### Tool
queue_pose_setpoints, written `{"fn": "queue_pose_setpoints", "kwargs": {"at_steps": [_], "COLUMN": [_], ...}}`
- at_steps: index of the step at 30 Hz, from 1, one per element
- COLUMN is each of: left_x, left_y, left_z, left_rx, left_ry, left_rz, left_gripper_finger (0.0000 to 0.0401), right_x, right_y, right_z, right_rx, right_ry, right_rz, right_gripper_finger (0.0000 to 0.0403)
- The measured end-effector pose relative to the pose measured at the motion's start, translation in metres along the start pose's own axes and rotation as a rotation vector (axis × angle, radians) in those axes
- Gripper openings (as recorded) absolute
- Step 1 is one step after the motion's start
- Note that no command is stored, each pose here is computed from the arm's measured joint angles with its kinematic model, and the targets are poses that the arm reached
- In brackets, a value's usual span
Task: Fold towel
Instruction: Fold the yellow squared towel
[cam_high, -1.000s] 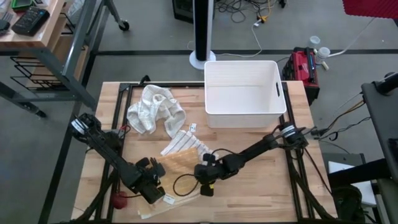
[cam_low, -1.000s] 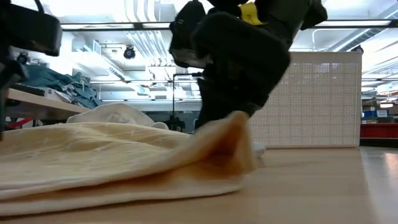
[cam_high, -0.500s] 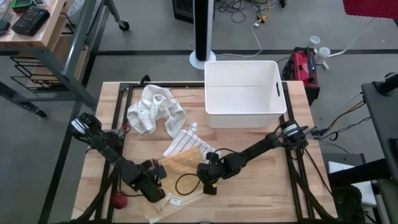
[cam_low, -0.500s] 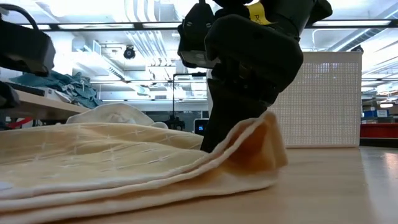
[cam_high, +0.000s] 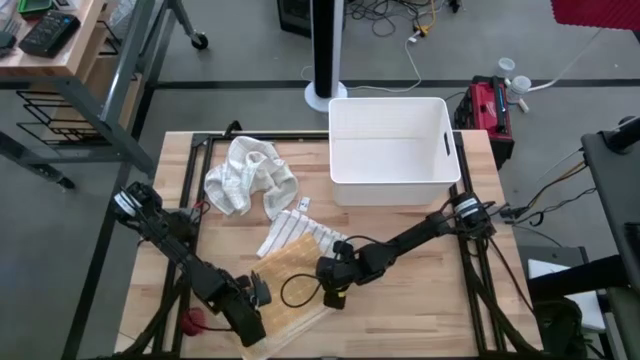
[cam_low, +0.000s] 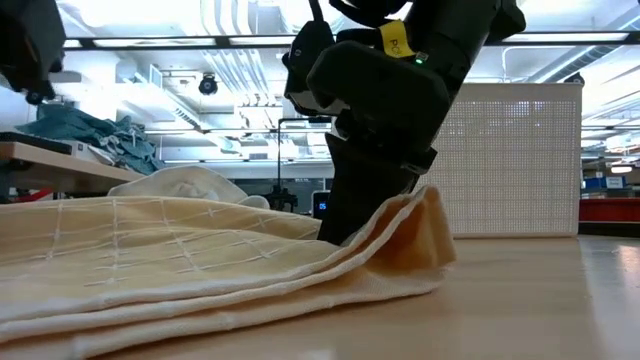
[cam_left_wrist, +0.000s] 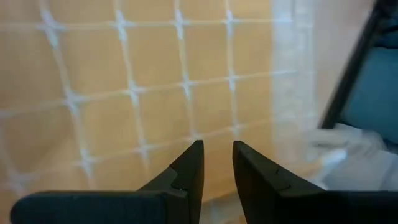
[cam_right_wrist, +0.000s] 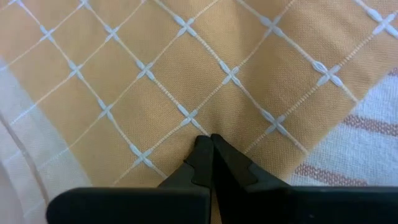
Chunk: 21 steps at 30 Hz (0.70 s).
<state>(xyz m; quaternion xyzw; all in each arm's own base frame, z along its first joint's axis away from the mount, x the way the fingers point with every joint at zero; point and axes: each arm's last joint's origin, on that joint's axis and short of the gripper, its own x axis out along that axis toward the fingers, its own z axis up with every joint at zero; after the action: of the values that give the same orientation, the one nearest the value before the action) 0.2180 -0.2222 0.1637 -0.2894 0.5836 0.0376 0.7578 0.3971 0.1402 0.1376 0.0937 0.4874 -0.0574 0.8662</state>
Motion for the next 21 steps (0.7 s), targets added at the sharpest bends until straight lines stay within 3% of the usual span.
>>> {"fn": "queue_pose_setpoints", "kwargs": {"at_steps": [11, 16, 21], "left_x": [-0.004, -0.01, -0.013], "left_y": [-0.013, -0.023, -0.017], "left_z": [-0.026, -0.039, -0.046], "left_rx": [-0.09, -0.124, -0.179], "left_ry": [0.077, 0.04, -0.043], "left_rz": [-0.053, -0.068, 0.04], "left_gripper_finger": [0.0076, 0.0076, 0.0076], "right_x": [0.0, 0.001, 0.0], "right_y": [-0.001, -0.001, -0.003], "right_z": [0.0, 0.0, 0.001], "right_rx": [0.002, 0.002, 0.007], "right_ry": [0.001, -0.004, -0.01], "right_rz": [-0.002, -0.008, -0.028], "right_gripper_finger": [0.0, 0.0, 0.0]}}
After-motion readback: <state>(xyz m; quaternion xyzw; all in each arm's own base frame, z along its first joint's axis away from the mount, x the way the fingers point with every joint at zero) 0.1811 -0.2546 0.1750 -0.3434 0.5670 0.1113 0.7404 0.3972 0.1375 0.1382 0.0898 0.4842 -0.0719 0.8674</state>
